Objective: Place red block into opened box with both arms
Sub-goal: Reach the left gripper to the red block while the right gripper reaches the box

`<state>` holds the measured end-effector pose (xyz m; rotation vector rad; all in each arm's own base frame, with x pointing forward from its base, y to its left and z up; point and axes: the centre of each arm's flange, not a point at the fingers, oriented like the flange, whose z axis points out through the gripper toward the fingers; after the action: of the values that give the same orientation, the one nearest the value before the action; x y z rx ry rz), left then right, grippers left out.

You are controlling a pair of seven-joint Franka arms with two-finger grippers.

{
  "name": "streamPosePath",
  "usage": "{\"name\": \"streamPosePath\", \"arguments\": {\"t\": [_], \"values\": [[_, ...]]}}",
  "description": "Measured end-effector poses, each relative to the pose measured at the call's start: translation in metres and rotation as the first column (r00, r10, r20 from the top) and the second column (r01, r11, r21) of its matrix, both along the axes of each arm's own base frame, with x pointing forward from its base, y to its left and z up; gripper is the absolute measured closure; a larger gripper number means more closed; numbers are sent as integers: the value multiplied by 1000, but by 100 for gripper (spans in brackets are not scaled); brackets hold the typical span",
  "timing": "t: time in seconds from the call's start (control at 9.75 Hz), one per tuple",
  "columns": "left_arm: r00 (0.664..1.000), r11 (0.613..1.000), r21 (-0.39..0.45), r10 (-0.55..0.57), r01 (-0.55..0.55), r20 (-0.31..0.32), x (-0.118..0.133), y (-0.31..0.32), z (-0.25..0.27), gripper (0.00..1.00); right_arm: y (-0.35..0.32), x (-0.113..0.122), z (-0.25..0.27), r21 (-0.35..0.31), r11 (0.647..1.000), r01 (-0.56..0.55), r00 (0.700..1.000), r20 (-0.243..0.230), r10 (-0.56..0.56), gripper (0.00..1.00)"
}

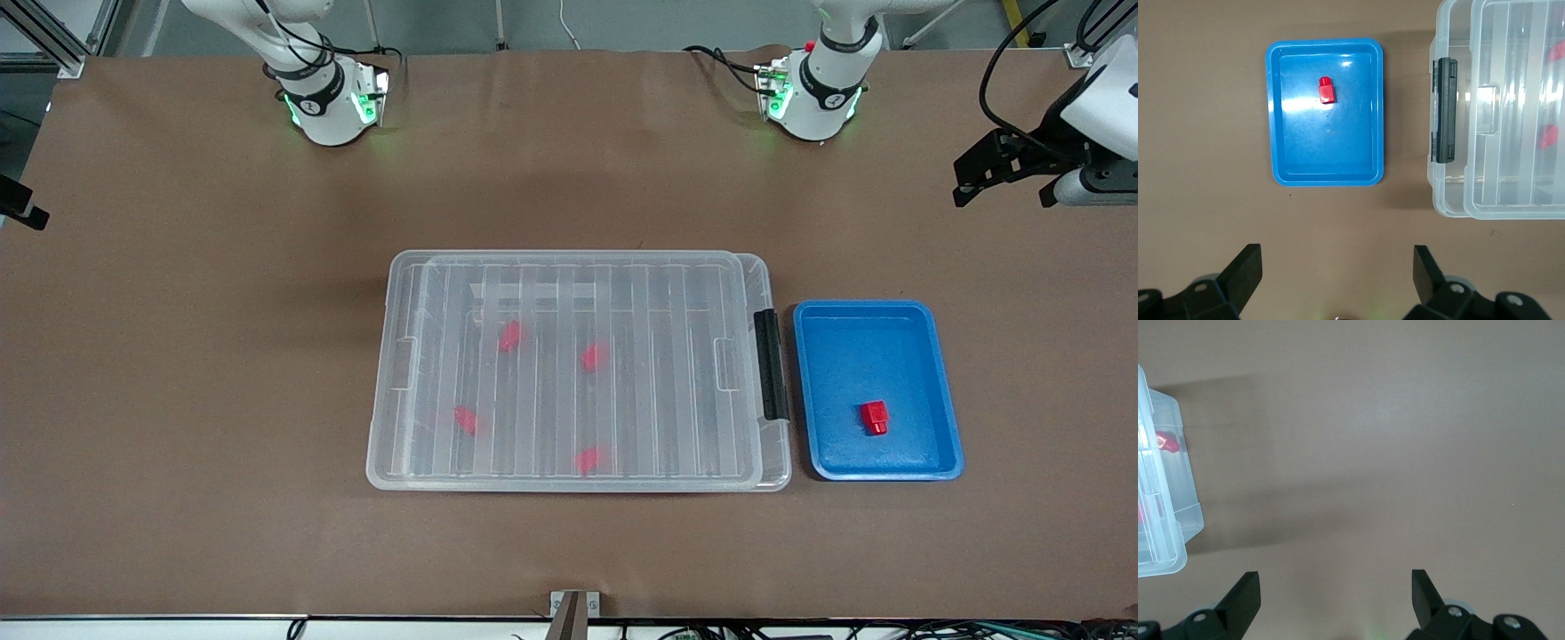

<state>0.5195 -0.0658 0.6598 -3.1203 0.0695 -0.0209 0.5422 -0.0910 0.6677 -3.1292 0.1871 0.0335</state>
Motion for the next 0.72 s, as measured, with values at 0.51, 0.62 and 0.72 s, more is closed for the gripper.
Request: {"name": "streamPosePath", "arguments": {"t": [0.51, 0.62, 0.72], "values": [[1000, 999, 47, 2, -1, -23, 19, 6, -17, 0, 1, 0, 0, 1, 1000, -4, 1000, 0, 4, 0], [998, 999, 46, 2, 0, -58, 38, 4, -45, 0, 6, 1, 0, 2, 1000, -16, 1000, 0, 16, 0], [996, 999, 42, 1, 3, -86, 64, 1, -85, 0, 18, 4, -1, 5, 999, -43, 999, 3, 43, 0]]}}
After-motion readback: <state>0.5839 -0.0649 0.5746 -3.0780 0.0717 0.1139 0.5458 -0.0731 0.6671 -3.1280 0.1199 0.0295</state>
